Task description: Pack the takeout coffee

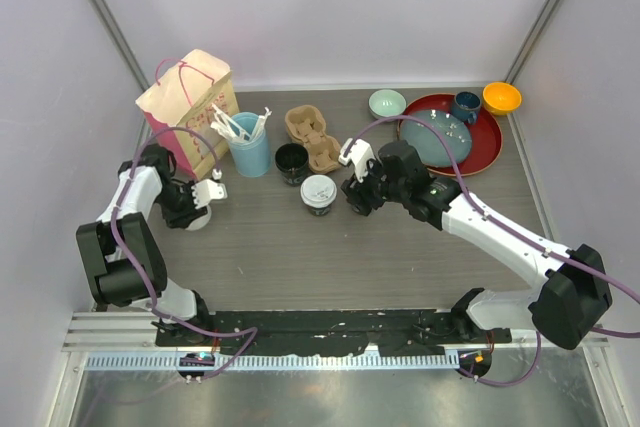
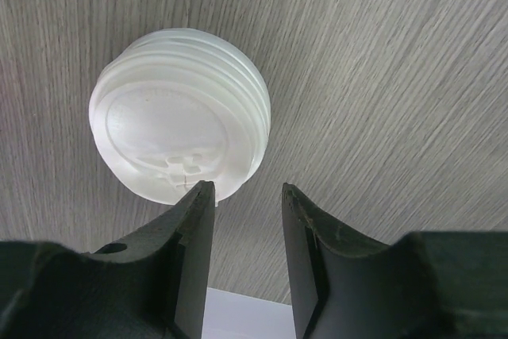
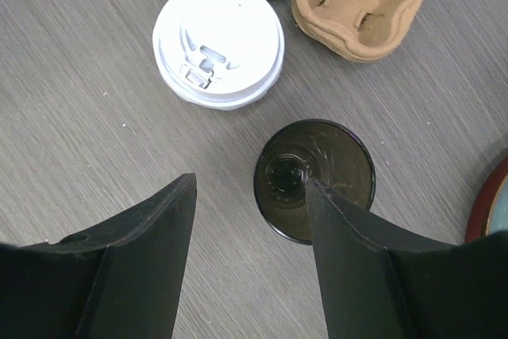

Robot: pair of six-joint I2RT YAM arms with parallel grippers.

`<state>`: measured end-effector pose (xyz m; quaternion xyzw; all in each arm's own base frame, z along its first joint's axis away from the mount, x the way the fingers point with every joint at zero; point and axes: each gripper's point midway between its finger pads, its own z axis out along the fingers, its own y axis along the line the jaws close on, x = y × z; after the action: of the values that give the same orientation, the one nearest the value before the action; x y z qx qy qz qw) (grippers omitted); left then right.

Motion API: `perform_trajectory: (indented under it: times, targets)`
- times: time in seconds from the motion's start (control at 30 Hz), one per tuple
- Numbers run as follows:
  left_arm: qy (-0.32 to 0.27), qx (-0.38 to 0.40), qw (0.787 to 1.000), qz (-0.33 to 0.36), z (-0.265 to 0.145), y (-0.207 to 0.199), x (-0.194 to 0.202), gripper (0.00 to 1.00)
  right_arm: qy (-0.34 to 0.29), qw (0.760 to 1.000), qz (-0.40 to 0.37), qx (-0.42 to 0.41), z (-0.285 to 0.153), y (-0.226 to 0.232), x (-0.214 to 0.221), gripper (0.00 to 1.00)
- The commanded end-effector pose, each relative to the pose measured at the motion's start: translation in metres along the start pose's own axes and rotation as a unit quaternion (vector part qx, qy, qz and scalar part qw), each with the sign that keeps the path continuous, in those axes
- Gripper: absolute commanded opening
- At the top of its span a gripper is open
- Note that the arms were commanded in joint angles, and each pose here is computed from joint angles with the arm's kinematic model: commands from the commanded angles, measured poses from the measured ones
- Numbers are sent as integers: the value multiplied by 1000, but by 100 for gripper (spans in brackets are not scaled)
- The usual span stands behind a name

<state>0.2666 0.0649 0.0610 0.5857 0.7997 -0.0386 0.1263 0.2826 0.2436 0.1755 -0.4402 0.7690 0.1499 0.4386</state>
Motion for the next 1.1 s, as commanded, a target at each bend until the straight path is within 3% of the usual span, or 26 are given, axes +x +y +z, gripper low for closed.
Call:
perform_trajectory:
  times: [0.0,0.13,0.3,0.57,0.83,1.07]
  targets:
    - [-9,-12,1000,10,4,2,-2,42,-43,998,-16,-31,-4,8,-18,63]
    - [-10,-32,999,13,9,8,0,40,-47,998,-19,-25,-6,7,-20,63]
    - [-2,-40,999,8,13,10,3,29,-48,998,-20,-35,-5,10,-20,63]
    - [-1,-21,1000,-1,9,1,3,0,-55,997,-25,-49,-7,16,-22,63]
    - [-13,-18,1000,-8,2,-4,-3,0,-54,997,-25,-56,-8,18,-21,63]
    - [-11,-31,996,-80,-15,1,-12,0,-51,997,-25,-59,-6,19,-20,63]
